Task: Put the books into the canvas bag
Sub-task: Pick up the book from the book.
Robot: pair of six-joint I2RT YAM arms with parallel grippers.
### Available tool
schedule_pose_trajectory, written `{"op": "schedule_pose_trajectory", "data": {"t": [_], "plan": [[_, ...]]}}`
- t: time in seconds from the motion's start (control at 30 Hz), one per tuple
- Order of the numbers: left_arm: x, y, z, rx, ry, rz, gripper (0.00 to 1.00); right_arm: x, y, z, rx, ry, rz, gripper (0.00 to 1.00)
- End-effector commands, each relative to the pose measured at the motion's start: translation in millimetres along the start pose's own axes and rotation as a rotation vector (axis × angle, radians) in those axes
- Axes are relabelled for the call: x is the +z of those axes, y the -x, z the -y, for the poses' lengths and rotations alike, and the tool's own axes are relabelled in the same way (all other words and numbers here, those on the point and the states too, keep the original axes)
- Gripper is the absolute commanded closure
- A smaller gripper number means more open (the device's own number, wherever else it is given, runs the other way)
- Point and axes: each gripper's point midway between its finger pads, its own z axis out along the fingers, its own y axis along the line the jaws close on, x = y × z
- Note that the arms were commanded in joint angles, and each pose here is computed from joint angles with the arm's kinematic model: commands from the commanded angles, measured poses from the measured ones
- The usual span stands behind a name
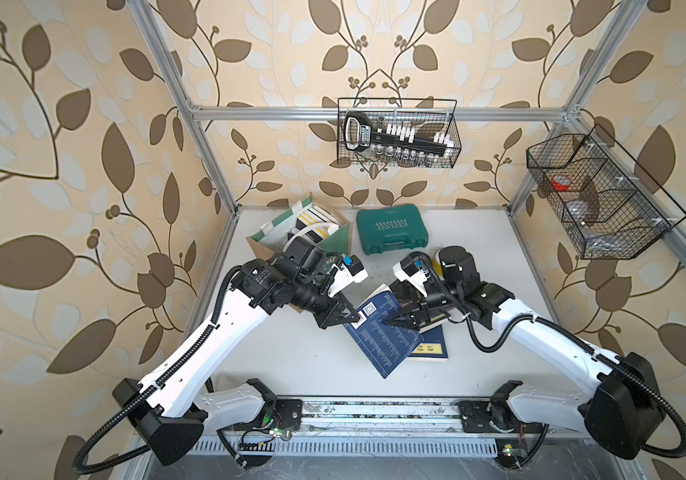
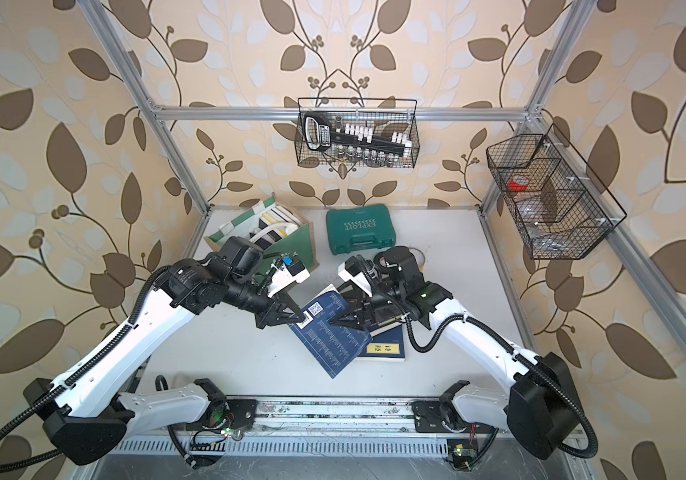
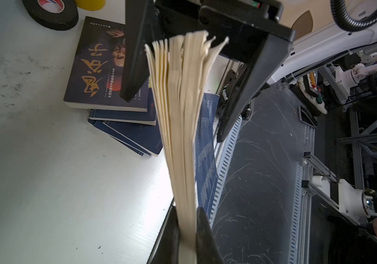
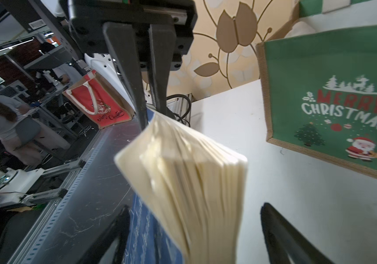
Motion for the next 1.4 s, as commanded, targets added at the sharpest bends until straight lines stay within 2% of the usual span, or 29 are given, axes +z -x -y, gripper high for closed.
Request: {"op": "schedule_pose_trajectory", "data": {"t": [0.0,0.17,0.4,0.47,0.53,0.6,0.77,0.8,0.83,0.87,0.9,0.93,1.0,1.2,1.37], "plan": [[-3.0,-0.5,7.1,0.073,-0.006,0.006,1.0,-2.1,11.8,-17.8,-0.036,0.075,0.006,0.24],[2.5,-7.2,3.9,0.083,0.02,-0.026,1.0,-3.1,19.8,-22.1,-0.031,0.1,-0.006,0.41],[3.9,-7.6,-3.7,0.084,0.066,-0.033,1.0,3.5,16.3,-16.8,0.013,0.13,-0.086,0.64],[3.9,-7.6,-4.9,0.082,0.072,-0.033,1.0,7.0,14.8,-16.4,0.019,0.135,-0.106,0.74],[4.4,-8.5,-5.6,0.08,0.075,-0.034,1.0,9.8,16.7,-18.1,0.013,0.141,-0.114,0.89],[4.8,-9.0,-7.4,0.076,0.084,-0.033,1.0,11.1,19.9,-19.7,0.003,0.144,-0.114,1.0],[1.3,-4.1,-18.7,0.058,0.16,0.004,1.0,8.3,37.8,-23.0,-0.032,0.124,-0.078,1.0],[-1.0,-2.1,-22.1,0.048,0.188,0.019,0.96,7.9,43.1,-22.0,-0.038,0.109,-0.065,1.0],[-3.3,0.0,-24.6,0.044,0.211,0.036,0.74,7.3,49.3,-20.1,-0.047,0.088,-0.049,1.0],[-5.9,1.7,-29.2,0.03,0.244,0.054,0.6,6.3,54.0,-17.7,-0.055,0.063,-0.037,1.0],[-9.8,2.6,-34.8,0.016,0.286,0.074,0.38,5.4,60.4,-14.0,-0.059,0.028,-0.021,1.0],[-13.9,3.5,-39.1,0.012,0.323,0.096,0.03,3.9,66.6,-7.9,-0.062,-0.018,0.0,1.0],[-23.4,3.5,-48.7,-0.006,0.404,0.138,0.01,-0.2,78.9,4.4,-0.065,-0.115,0.036,1.0],[-74.3,-3.1,-91.3,-0.131,0.764,0.316,0.01,-14.2,124.4,38.4,-0.076,-0.347,0.178,1.0],[-107.8,-16.5,-109.1,-0.261,0.934,0.37,0.01,-24.9,176.3,56.9,-0.113,-0.455,0.321,1.0]]}}
